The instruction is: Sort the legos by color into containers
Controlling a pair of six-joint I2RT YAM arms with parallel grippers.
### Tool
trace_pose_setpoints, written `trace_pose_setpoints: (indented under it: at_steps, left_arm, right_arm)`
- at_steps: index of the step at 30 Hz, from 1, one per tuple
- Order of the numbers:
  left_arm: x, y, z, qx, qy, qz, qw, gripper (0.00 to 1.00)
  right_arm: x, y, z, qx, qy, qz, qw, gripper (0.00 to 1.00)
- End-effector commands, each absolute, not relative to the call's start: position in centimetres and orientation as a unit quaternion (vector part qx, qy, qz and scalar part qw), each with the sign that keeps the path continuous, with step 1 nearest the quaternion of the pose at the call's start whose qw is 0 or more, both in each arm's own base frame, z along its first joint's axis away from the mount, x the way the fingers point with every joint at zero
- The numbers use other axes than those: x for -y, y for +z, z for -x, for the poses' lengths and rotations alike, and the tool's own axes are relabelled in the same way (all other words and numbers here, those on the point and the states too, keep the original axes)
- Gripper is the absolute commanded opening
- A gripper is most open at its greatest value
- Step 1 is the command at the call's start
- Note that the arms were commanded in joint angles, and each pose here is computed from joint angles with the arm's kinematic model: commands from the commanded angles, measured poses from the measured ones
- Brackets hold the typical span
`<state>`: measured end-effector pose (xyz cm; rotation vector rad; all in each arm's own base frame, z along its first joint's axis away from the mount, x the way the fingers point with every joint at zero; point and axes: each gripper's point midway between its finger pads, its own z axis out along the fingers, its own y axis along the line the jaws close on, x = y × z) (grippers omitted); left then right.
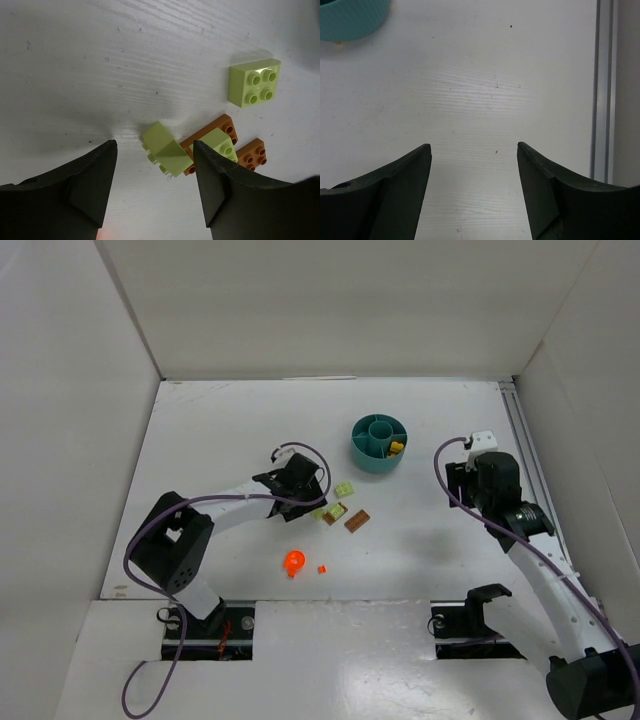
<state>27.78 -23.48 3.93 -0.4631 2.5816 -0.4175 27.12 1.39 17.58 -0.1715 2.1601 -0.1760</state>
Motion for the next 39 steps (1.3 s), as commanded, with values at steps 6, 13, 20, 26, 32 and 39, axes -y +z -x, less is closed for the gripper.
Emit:
trace_pose_setpoints:
  at_steps: [6, 13, 20, 26, 32, 39]
  left_arm:
    - [25.1, 4.3, -27.3, -0.944, -0.158, 0.183, 0.226, 0.57]
    - [24.9, 3.9, -27.1, -0.947, -0.137, 0.185, 0.224, 0.35]
    - [24.4, 6.7, -28.2, -0.936, -0.14, 0.185, 0.263, 0.18]
    - [27.5, 13.8, -31.4, -0.905, -0.183, 0.093, 0.372, 0.1]
    - [31.0, 19.2, -35.1, -0.869, -0.217, 0.009, 0.444, 0.12]
    - [34.5, 20.4, -39.5, -0.859, -0.218, -0.002, 0.463, 0.13]
  right_arm:
    - [-0.3, 19.4, -27.4, -0.87, -0.089, 0.062, 0.482, 0.75]
    - [-0.3, 19.2, -27.3, -0.87, -0.089, 0.062, 0.482, 0.75]
    - [-0.5, 19.6, -27.4, -0.866, -0.084, 0.062, 0.49, 0.75]
    - [-1.7, 19.9, -27.7, -0.852, -0.06, 0.096, 0.512, 0.75]
    - [-1.9, 20.8, -27.6, -0.839, -0.056, 0.1, 0.531, 0.8]
    - [-1.6, 22.1, -27.0, -0.824, -0.057, 0.088, 0.557, 0.86]
